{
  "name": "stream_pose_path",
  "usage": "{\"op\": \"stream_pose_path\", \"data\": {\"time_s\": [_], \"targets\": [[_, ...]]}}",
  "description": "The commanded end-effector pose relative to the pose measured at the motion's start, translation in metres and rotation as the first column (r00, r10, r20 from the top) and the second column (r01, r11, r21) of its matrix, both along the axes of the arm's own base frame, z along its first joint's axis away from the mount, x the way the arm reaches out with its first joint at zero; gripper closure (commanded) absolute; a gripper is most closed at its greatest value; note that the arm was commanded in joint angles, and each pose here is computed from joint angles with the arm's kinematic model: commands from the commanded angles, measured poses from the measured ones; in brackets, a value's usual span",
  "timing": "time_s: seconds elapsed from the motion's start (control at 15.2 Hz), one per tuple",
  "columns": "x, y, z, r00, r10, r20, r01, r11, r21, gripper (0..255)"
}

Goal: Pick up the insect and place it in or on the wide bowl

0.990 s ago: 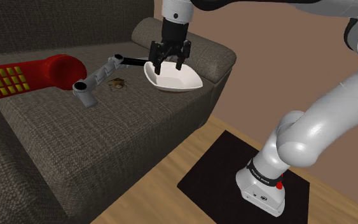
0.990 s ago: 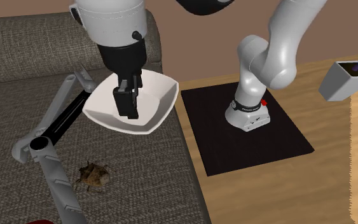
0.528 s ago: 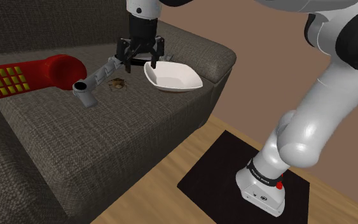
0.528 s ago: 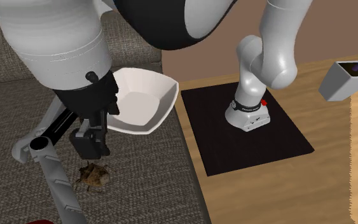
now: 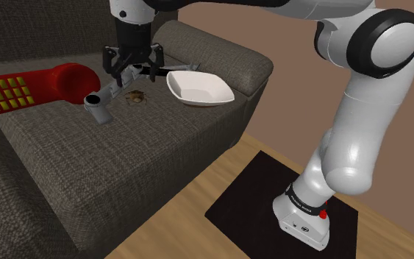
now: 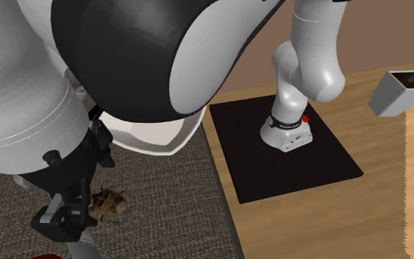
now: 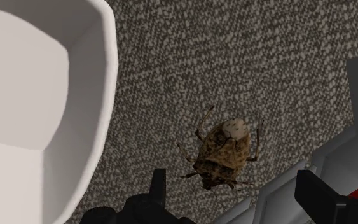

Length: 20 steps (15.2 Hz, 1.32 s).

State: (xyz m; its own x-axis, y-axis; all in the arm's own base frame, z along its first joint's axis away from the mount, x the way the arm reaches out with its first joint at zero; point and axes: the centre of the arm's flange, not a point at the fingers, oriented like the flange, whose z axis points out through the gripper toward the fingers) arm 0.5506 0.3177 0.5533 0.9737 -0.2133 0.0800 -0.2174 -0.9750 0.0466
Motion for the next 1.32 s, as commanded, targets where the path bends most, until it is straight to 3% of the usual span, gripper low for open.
{"op": "stream_pose_path", "data": {"time_s": [0.0, 0.26, 0.73, 0.79, 1.25], "targets": [[0.002, 0.0, -0.009, 1.0, -0.001, 0.001, 0.001, 1.0, 0.0, 0], [0.003, -0.001, -0.028, 1.0, -0.001, 0.001, 0.001, 1.0, 0.0, 0], [0.003, -0.001, -0.028, 1.0, 0.0, 0.001, 0.0, 1.0, 0.0, 0], [0.002, -0.001, -0.028, 1.0, -0.001, 0.001, 0.001, 1.0, 0.0, 255], [0.001, 0.0, -0.027, 1.0, -0.001, 0.0, 0.001, 1.0, -0.001, 255]]}}
